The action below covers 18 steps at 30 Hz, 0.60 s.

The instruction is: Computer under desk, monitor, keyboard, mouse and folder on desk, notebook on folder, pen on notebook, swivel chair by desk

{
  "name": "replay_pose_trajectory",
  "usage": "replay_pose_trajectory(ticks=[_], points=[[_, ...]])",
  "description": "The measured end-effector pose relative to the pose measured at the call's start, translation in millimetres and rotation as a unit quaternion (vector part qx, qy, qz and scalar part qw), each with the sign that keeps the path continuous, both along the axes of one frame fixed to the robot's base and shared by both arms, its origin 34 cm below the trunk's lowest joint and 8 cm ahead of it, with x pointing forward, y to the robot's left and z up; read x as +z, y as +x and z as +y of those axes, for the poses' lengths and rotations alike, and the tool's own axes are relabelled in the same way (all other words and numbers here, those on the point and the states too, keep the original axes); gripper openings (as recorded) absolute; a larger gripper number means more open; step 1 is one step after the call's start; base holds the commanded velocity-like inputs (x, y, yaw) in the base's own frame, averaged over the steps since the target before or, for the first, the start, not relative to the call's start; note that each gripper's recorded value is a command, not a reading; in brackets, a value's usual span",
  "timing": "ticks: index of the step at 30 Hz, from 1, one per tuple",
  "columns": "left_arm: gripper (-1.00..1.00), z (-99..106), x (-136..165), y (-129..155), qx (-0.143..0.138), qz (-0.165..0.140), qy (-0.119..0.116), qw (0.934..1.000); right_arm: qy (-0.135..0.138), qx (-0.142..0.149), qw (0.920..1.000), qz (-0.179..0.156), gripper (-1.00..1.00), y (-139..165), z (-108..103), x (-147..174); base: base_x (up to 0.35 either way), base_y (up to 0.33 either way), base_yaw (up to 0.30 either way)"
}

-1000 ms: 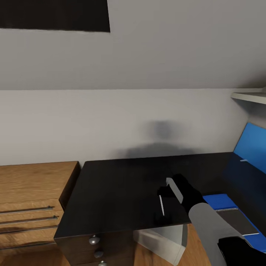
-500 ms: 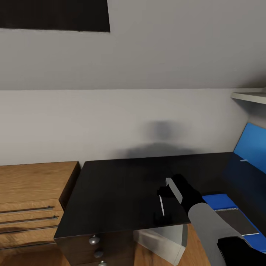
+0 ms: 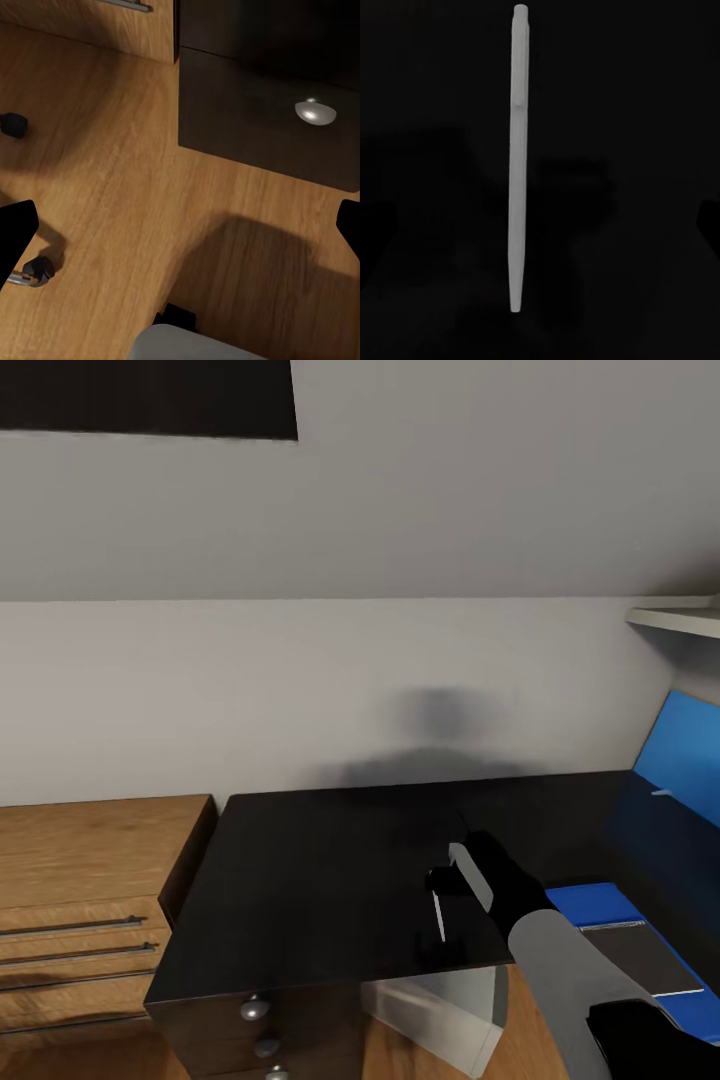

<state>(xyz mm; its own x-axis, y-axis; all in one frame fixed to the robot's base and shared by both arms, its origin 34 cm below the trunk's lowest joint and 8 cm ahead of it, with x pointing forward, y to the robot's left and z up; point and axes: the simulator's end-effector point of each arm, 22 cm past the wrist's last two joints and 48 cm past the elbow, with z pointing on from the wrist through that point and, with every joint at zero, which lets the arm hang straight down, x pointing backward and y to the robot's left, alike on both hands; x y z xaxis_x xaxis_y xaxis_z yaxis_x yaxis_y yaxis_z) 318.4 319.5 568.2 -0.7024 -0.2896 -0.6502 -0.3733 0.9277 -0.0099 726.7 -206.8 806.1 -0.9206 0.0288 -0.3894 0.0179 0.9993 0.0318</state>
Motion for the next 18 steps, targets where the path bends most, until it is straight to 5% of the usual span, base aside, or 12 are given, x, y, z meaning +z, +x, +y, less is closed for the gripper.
replay_pose_trajectory(ticks=[18], points=[[1.0,1,-11,1,0.0,0.0,0.0,1.0,-0.002,-0.003,1.0,-0.005,1.0,2,-2,-12,0.0,0.0,0.0]])
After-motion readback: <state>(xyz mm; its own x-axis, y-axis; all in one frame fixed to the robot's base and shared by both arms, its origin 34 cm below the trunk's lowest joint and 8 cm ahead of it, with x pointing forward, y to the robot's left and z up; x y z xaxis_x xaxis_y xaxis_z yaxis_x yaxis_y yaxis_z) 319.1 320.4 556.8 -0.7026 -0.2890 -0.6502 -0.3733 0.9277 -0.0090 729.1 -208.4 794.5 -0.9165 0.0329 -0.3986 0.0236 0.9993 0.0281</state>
